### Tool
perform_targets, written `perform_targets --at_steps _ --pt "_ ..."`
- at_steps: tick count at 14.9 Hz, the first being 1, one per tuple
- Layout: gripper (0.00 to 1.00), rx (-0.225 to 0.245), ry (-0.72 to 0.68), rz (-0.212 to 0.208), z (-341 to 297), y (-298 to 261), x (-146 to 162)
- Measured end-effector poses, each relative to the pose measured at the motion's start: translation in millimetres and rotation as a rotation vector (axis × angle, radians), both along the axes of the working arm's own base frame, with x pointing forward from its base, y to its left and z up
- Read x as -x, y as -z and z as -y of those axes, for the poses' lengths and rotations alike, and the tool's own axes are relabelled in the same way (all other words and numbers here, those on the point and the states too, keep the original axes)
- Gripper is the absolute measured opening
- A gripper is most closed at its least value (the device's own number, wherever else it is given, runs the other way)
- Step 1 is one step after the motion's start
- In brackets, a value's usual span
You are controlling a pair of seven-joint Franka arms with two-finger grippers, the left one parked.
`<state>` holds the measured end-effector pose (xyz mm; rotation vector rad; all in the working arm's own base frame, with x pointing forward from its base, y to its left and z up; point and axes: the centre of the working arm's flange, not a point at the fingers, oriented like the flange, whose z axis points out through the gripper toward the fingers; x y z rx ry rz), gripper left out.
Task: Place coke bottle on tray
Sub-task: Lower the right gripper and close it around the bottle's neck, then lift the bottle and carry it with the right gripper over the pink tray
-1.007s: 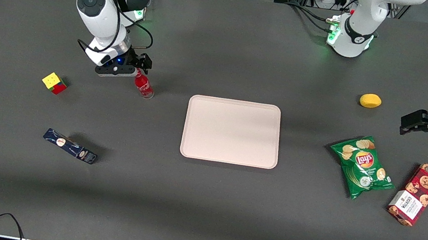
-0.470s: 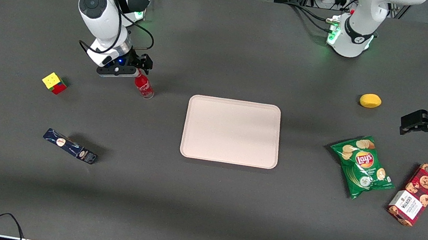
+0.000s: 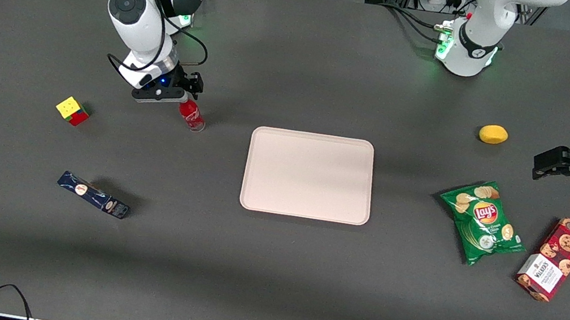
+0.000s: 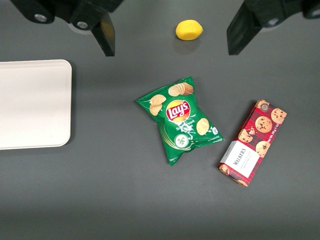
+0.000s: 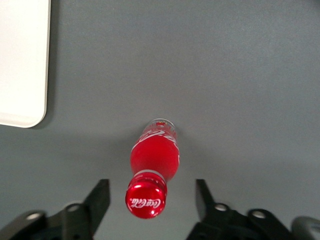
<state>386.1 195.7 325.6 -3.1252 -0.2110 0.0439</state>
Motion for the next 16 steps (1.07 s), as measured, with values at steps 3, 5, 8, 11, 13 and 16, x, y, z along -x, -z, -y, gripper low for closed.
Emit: perform_targets --at_steps 3,5,8,11,13,16 --pt "0.67 -0.001 0.0 0.002 -0.1 -0.1 -0.2" --pt "0.63 -0.002 0.0 0.005 -0.2 -0.4 -0.5" --pt "0.52 -0.003 0.0 0.008 -0.3 -0.5 -0.9" --pt "0.39 -0.005 0.0 0.007 -0.5 0.7 -1.3" --pt "0.31 -0.006 0.001 0.009 -0.4 0.6 -1.8" --pt "0.31 -0.006 0.001 0.01 -0.4 0.5 -1.8"
